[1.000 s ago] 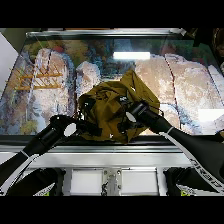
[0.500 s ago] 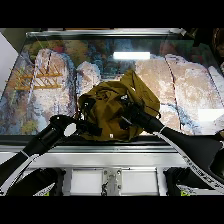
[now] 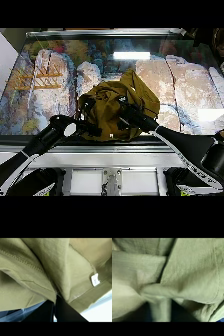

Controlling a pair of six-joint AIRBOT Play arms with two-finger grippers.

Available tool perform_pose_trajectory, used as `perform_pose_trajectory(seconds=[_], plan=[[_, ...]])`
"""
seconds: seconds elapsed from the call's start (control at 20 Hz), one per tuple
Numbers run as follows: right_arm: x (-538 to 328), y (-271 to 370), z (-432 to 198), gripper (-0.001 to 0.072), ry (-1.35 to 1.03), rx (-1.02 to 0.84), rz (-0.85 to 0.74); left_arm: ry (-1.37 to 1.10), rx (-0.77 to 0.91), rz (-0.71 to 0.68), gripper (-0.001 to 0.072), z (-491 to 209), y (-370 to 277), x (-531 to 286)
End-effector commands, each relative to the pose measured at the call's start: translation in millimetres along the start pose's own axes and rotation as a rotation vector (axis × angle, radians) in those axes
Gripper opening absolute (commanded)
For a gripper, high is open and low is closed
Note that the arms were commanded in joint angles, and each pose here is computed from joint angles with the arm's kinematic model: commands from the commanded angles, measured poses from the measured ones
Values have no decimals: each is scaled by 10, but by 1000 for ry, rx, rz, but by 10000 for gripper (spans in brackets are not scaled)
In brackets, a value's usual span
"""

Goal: Fold the clothes and pants, and hang the long-sleeved shirts on hangers.

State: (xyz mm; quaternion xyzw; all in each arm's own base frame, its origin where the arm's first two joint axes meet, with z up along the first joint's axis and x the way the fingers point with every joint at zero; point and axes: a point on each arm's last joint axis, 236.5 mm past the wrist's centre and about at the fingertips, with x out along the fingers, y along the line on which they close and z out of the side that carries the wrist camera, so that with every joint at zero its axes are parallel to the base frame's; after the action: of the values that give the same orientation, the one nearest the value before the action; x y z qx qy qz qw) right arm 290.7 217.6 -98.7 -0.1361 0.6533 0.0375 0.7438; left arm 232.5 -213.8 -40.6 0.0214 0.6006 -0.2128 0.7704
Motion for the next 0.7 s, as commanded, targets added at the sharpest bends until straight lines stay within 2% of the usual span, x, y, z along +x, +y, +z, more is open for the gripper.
perform_pose_trajectory(seconds=[0.0, 0.1, 0.25, 0.45, 0.55, 0.65], plan=[[-83, -250, 90, 14, -29, -54, -72, 7, 7, 11, 14, -11, 25, -79], [-404, -554, 227, 14, -45, -108, -83, -94, -22, -7, 14, 307, 31, -441], [-1523, -1218, 514, 15, -123, -99, -85, -446, -63, -72, 14, 1190, -53, -1679], [-3390, -1874, 796, 13, -530, 86, -23, -844, 78, -157, 14, 1801, -546, -3484], [-4032, -2018, 740, 13, -705, 171, 21, -914, 134, -196, 14, 1882, -789, -3902], [-4149, -2068, 587, 13, -727, 209, 38, -877, 156, -194, 14, 1916, -872, -3885]])
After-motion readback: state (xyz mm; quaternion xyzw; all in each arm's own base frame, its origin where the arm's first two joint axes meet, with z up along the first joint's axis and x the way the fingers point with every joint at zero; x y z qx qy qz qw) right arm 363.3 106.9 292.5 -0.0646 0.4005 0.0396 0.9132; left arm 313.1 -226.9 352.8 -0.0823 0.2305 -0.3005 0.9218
